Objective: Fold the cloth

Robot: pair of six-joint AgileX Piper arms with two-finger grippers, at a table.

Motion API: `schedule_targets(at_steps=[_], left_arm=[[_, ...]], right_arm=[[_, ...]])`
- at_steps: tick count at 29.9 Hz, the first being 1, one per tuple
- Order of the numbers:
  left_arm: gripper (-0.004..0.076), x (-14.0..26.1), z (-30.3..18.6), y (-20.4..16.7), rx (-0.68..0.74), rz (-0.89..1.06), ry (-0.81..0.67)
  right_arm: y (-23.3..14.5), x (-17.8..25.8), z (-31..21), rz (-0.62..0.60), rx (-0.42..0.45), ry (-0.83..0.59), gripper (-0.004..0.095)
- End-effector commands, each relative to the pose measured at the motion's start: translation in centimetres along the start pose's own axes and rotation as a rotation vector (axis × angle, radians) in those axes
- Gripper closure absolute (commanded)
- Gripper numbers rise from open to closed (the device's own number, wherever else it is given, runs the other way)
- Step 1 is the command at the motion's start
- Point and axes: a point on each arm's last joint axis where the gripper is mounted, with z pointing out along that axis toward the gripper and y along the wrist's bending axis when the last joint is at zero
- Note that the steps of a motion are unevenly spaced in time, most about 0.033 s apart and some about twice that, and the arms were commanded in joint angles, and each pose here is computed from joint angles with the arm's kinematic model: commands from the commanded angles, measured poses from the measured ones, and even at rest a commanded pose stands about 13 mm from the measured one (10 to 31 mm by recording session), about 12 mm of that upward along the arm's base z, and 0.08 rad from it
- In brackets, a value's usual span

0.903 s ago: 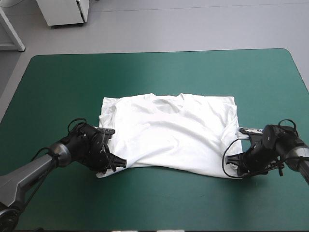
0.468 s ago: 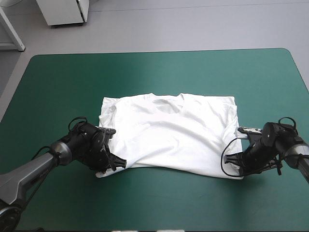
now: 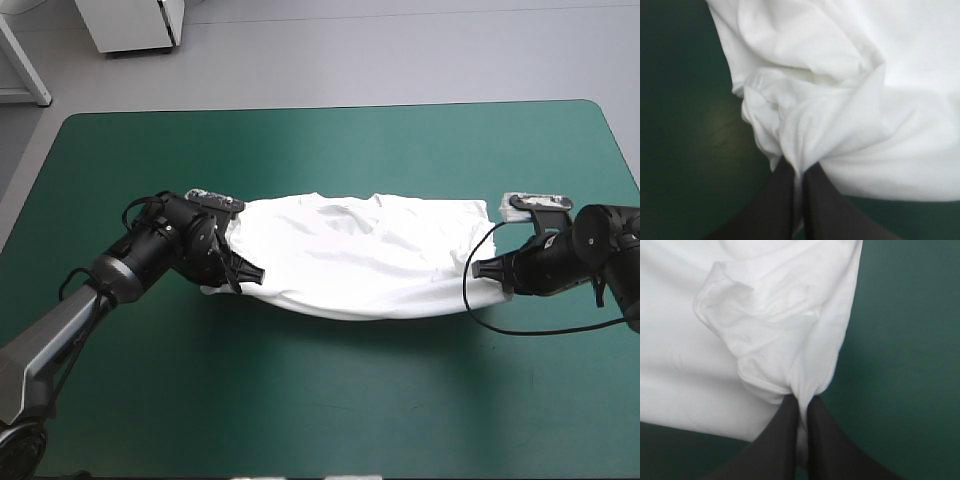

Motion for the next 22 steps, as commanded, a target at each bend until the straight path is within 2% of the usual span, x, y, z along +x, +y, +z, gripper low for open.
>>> schedule_targets(at_steps=[1, 9, 22], left_arm=[[0.0746, -1.7, -4.3, 0.8, -0.020, 0.001, -0.151], [0.0746, -4.4, -7.5, 1.6, -0.087, 0.012, -0.324], [0.0746, -10.1, -3.6, 3.0, -0.128, -0.036, -0.364]], right_arm=[[0.4, -1.6, -3.3, -0.021, 0.003, -0.154, 0.0925], [0.5, -5.0, -4.0, -0.022, 0.005, -0.285, 0.0925], [0.3, -11.1, -0.4, 0.003, -0.030, -0.302, 0.0925]])
